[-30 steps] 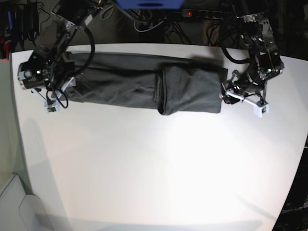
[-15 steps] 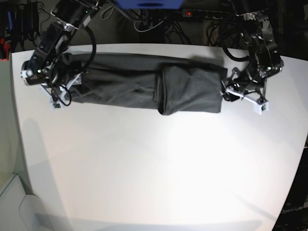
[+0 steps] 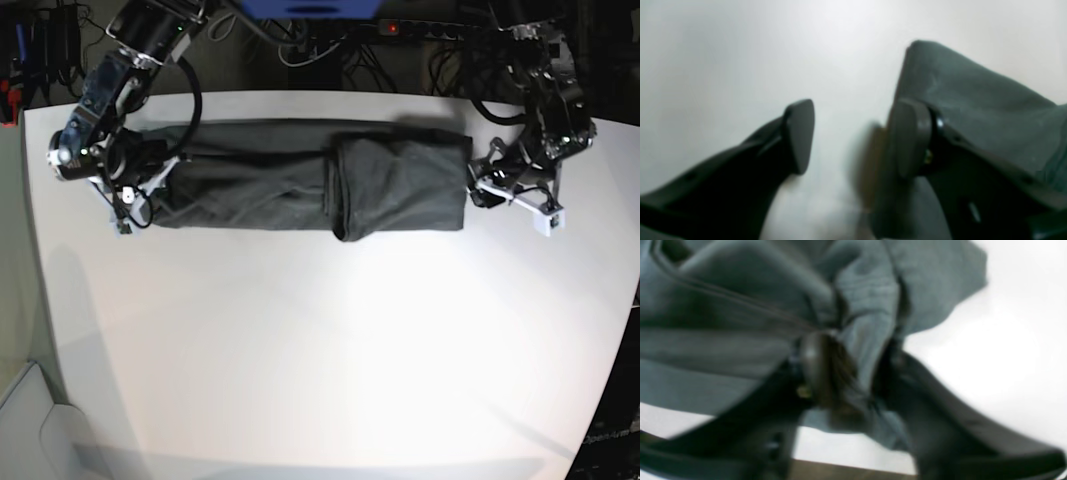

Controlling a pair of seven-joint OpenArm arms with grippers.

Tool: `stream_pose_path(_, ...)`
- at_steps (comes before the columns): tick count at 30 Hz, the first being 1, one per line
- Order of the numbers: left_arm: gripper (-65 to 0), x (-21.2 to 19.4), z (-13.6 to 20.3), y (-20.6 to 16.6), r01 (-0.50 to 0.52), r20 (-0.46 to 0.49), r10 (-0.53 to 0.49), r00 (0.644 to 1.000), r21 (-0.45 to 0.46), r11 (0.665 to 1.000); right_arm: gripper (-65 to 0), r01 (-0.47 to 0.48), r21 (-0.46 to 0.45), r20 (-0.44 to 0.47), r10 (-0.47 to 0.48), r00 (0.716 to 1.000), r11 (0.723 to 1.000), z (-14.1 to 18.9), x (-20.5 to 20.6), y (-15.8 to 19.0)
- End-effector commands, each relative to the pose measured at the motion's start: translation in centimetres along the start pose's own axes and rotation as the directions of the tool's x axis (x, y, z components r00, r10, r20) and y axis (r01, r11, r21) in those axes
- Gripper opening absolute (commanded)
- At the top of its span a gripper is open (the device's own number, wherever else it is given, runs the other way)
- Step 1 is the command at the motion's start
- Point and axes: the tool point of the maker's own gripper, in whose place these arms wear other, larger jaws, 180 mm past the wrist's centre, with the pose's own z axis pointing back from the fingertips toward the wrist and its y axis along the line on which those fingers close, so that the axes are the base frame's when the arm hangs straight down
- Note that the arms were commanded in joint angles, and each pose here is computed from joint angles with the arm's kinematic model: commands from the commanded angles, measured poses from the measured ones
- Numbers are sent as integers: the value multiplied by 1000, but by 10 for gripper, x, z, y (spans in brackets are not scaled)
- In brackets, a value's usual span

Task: Layout the t-shirt on the table in an organized manner, then fold the t-shirt properly
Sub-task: 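Hold the strip ends with both grippers and straighten it, then lift the strip's end with the right gripper and fold it toward the left gripper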

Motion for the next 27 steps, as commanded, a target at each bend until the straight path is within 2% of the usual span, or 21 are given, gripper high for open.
stream_pose_path(1,-276,13,4,-3,6,40,-6,999,-9,1000,-561,-13,-10,-117,12,993,1000,-6,-26,1)
stream_pose_path(3,-276,12,3,-2,6,39,-5,999,-8,1000,-635,-24,-6,-118,23,993,1000,-6,-25,4)
stream_pose_path(4,-276,12,3,-2,5,37,-5,999,-8,1000,-650,-37,-2,-117,37,992,999,-6,-23,6)
stream_pose_path(7,-276,12,3,-2,4,36,-4,999,-8,1000,-650,-66,-4,-102,66,993,998,-4,-16,10)
stream_pose_path(13,-276,11,2,0,6,34,-6,999,0,1000,-650,-159,-96,28,163,986,983,35,25,13)
stream_pose_path(15,-276,11,2,0,7,34,-7,999,1,1000,-650,-210,-128,85,222,971,969,52,43,21)
stream_pose_path(18,-276,10,2,0,7,30,-7,1000,1,1000,-650,-299,-148,161,321,933,943,71,65,44)
stream_pose_path(27,-276,10,2,1,8,28,-8,1000,4,1000,-650,-485,-78,219,490,844,871,72,80,111)
